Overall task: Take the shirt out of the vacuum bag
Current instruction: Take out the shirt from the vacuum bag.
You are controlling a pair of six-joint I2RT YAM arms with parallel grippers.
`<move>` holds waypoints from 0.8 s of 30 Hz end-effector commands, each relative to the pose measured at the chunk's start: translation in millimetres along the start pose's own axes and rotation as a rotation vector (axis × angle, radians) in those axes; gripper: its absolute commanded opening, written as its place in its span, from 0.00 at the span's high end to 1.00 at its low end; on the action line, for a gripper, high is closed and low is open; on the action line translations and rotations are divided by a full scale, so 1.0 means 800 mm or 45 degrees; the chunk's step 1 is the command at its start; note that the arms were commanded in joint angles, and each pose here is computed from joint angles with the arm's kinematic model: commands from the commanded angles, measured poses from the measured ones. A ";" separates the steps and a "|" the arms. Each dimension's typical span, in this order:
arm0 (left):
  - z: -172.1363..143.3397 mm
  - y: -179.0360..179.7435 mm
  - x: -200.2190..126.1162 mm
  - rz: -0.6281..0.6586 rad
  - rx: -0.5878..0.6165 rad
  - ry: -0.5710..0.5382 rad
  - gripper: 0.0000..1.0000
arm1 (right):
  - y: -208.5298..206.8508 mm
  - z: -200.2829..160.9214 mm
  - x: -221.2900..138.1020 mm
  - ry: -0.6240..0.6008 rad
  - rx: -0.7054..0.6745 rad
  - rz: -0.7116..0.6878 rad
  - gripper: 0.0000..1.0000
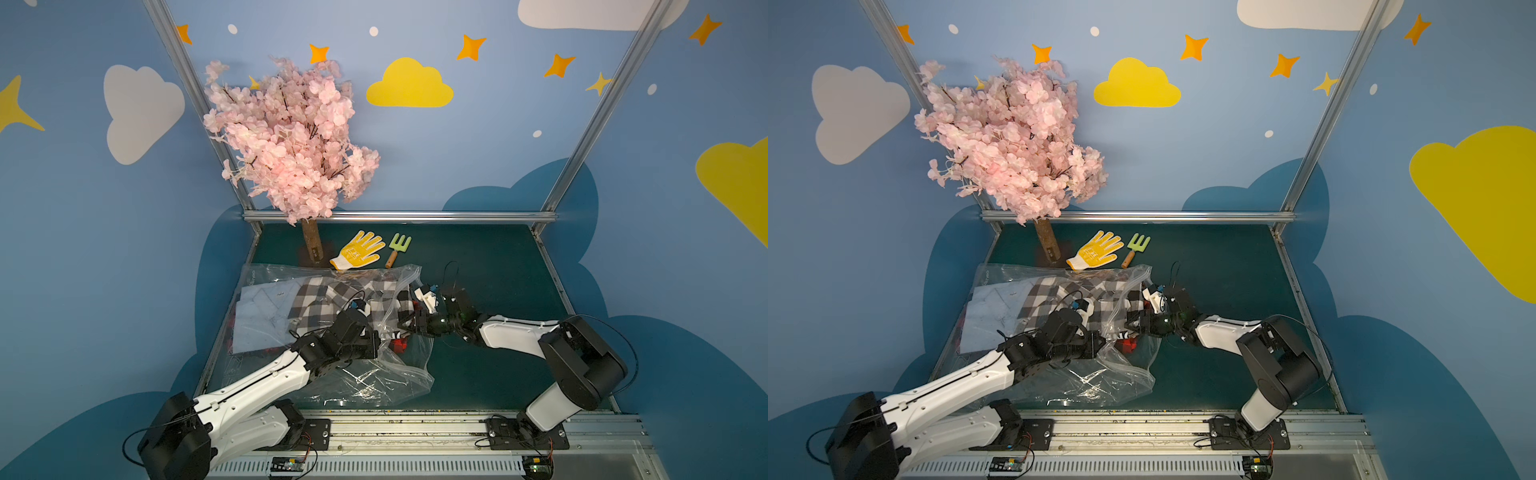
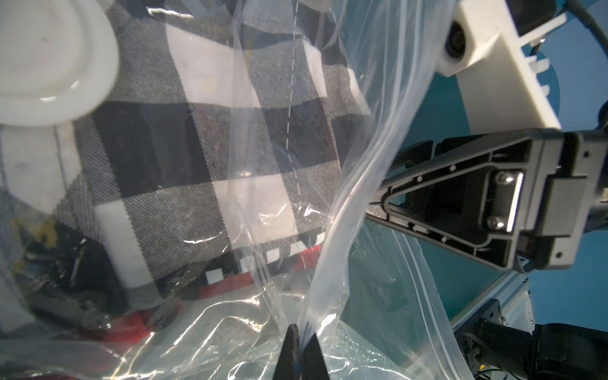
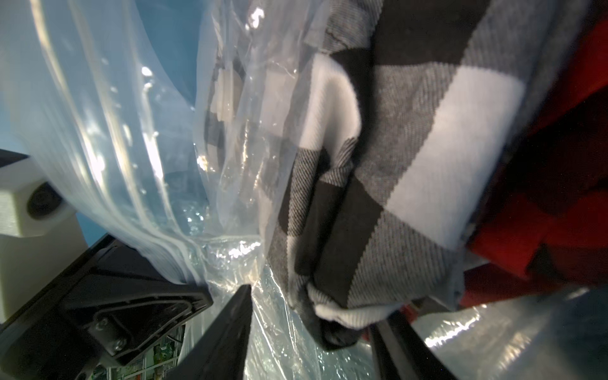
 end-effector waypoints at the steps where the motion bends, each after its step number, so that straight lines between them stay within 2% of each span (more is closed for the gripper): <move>1: -0.004 0.011 -0.001 0.029 -0.022 -0.002 0.96 | -0.004 -0.008 0.009 0.067 -0.015 -0.055 0.43; 9: -0.007 0.020 -0.005 0.038 -0.038 -0.020 0.97 | -0.004 -0.007 0.023 0.111 -0.049 -0.135 0.50; 14: -0.008 0.021 -0.004 0.030 -0.041 -0.021 0.96 | -0.004 -0.005 0.029 0.129 -0.069 -0.181 0.59; 20: -0.007 0.019 0.000 0.020 -0.037 -0.014 0.96 | -0.002 -0.002 0.038 0.157 -0.085 -0.212 0.74; 24: -0.005 0.018 0.003 0.019 -0.034 -0.011 0.96 | 0.002 0.000 0.039 0.167 -0.095 -0.230 0.94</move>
Point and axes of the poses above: each gripper's point midway between its finger pads, its own x axis out along the fingers, its own y axis along the line the jaws close on, z = x × y, the point moved 6 cm from there along -x, back along the fingers, and after that the axes turned 13 degrees about -x, right-handed, at the moved point
